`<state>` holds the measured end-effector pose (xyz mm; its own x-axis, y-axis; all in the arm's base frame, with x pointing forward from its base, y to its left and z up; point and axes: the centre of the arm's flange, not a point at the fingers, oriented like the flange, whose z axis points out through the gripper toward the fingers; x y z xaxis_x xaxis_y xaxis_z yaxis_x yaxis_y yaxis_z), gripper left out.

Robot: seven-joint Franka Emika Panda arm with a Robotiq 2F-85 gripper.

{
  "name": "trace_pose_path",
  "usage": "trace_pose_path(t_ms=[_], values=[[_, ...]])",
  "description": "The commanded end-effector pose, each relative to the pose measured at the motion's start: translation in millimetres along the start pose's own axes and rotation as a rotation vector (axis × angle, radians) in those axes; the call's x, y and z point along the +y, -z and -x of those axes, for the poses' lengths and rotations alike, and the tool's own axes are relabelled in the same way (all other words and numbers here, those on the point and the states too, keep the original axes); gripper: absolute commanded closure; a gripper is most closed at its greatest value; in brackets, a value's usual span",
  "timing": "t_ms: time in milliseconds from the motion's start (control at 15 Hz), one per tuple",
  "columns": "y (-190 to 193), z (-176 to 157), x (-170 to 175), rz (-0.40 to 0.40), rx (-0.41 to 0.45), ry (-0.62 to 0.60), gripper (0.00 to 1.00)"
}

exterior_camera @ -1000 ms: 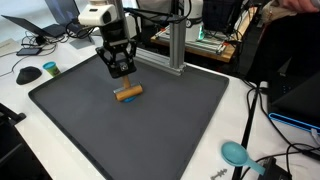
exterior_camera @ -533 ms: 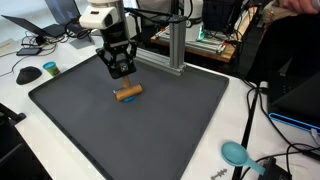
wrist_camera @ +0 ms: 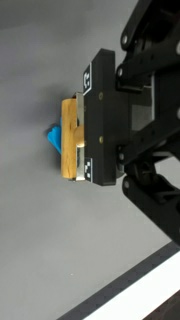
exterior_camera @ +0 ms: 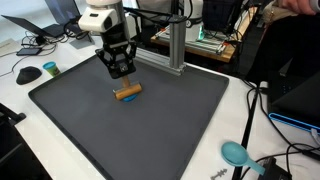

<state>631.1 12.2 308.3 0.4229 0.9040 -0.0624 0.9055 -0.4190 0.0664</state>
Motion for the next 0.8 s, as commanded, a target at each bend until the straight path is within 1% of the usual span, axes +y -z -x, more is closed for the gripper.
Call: trace_pose_path(t_ms=[0,733], values=[[-24.7,-1.5,2.2,-0.049,-0.065,0.002,0.78],[-28.4,-3.8,2.7,-0.052,-0.112,0.022,0.78]])
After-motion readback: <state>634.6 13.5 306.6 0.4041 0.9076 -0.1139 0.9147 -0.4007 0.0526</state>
